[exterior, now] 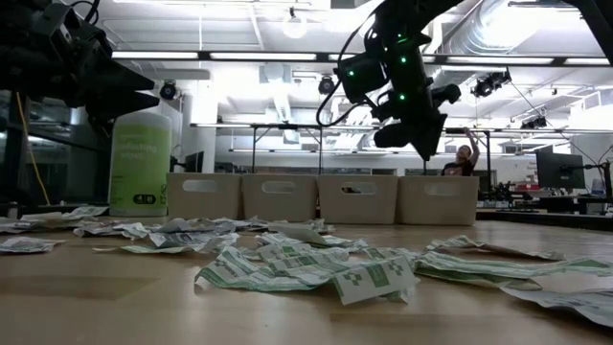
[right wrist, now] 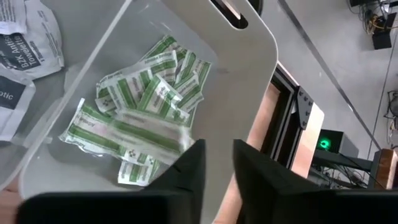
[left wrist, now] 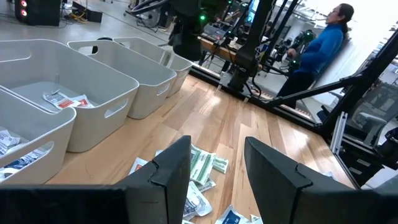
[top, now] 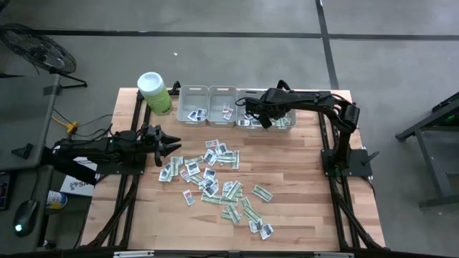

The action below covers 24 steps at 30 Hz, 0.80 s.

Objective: Pick & Place First Aid Supplies
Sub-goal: Put the bandage into the right gray bin

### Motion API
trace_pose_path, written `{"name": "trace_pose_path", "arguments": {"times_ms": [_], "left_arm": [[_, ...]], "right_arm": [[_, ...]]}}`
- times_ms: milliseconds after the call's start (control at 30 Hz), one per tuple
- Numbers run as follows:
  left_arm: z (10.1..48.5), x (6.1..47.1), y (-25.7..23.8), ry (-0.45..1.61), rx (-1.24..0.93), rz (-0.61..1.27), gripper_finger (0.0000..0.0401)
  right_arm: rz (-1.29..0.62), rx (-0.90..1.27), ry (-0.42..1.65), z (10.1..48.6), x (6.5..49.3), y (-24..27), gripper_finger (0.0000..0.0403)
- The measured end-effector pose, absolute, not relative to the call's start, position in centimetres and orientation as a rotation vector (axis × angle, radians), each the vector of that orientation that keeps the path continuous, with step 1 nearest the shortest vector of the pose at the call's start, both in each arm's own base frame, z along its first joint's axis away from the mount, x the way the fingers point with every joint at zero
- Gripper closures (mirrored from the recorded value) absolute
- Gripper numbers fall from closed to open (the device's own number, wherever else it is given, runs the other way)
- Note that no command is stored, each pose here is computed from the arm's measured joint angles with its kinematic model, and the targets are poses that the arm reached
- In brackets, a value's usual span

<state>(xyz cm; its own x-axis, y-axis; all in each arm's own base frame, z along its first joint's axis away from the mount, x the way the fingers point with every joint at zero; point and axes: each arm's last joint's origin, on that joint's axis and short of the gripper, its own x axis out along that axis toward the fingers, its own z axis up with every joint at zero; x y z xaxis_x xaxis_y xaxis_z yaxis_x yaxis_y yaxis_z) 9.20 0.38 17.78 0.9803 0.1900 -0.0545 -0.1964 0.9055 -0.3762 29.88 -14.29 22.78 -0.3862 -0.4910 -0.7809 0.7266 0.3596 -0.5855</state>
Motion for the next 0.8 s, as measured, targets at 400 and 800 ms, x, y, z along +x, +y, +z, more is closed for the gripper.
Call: {"name": "trace_pose_path", "arguments": {"times_ms": [400,800], "left_arm": [[17.8,9.2,0.4,0.017,-0.39,0.2,0.0251],[17.8,9.2,0.4,0.017,-0.39,0.2,0.0251]], "right_arm": [[-1.282,0.312,1.395,25.9,28.6,-13.1,0.0219],[-0.782,0.145,1.149,30.3,30.5,-5.5,0.0238]]}}
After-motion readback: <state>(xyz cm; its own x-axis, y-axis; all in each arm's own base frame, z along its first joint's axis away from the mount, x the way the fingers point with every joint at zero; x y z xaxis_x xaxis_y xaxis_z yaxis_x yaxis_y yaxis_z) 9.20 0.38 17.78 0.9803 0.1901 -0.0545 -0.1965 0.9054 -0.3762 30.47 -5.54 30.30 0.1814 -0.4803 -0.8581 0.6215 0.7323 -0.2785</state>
